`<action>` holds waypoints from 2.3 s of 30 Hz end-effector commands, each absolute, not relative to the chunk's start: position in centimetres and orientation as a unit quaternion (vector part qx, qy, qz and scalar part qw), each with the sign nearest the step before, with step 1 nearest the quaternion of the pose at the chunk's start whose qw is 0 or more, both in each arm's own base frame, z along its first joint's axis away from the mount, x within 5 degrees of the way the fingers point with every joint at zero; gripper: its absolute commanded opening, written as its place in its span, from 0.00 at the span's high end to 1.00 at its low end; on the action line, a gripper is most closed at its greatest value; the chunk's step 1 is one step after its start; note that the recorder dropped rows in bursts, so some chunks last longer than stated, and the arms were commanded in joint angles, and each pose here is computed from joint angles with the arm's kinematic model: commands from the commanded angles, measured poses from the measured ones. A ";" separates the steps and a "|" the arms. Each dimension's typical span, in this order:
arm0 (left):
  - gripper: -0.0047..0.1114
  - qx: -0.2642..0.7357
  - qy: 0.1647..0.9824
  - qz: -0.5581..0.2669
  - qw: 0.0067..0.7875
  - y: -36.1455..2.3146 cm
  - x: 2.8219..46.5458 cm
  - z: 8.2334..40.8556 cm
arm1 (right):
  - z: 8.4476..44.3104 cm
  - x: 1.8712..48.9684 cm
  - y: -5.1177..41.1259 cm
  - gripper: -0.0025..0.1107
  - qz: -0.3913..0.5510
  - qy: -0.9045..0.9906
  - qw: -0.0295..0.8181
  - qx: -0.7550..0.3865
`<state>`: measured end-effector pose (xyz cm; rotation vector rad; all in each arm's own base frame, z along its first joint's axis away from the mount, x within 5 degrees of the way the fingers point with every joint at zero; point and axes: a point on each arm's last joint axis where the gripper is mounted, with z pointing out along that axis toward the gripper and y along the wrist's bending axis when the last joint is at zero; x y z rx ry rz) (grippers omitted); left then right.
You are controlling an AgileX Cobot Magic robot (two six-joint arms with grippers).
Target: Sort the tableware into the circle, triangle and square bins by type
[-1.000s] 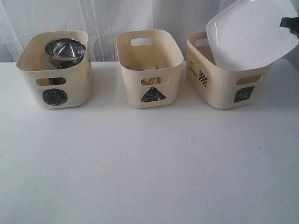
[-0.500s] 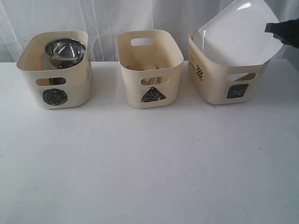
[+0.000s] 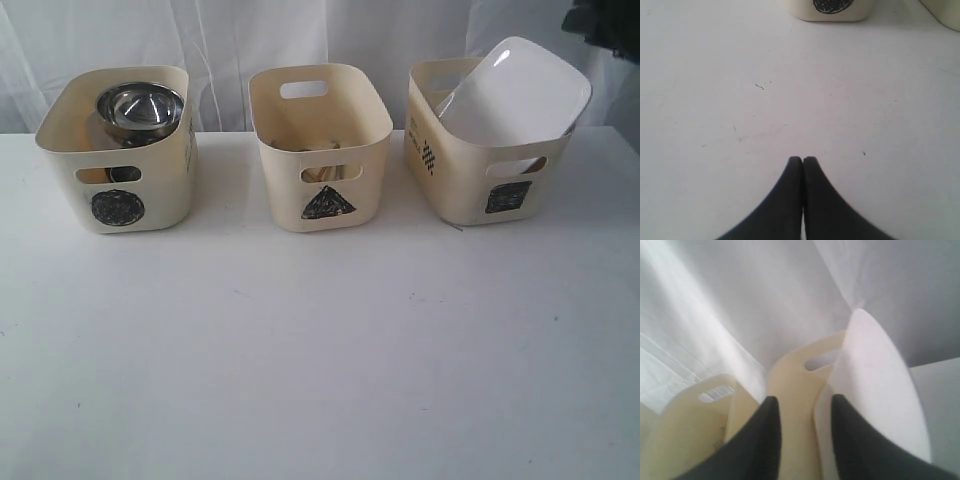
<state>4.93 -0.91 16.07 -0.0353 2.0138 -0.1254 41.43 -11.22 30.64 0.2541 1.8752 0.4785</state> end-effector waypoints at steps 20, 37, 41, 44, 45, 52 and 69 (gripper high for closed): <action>0.96 -0.011 0.850 -0.059 0.523 -1.0 4.8 15.8 | 42.4 5.4 2.1 0.98 -0.042 0.651 0.738 -0.169; 0.96 -0.011 0.850 -0.059 0.523 -1.0 4.8 15.8 | 36.0 7.3 1.3 0.98 -0.043 0.724 0.673 -0.142; 0.96 -0.011 0.850 -0.059 0.523 -1.0 4.8 15.8 | 33.8 7.2 0.5 0.98 -0.066 0.709 0.696 -0.089; 0.96 -0.011 0.850 -0.059 0.523 -1.0 4.8 15.8 | 30.0 6.2 -0.3 0.98 -0.074 0.716 0.694 -0.021; 0.96 -0.011 0.850 -0.059 0.523 -1.0 4.8 15.8 | 28.4 5.8 -0.4 0.98 -0.071 0.720 0.691 0.002; 0.96 -0.010 0.847 -0.056 0.528 -1.0 4.8 15.9 | 19.2 5.5 -0.7 0.98 -0.047 0.758 0.648 0.050; 0.96 -0.010 0.844 -0.053 0.534 -0.9 4.9 16.0 | 18.2 5.3 -0.7 0.98 -0.078 0.791 0.606 0.009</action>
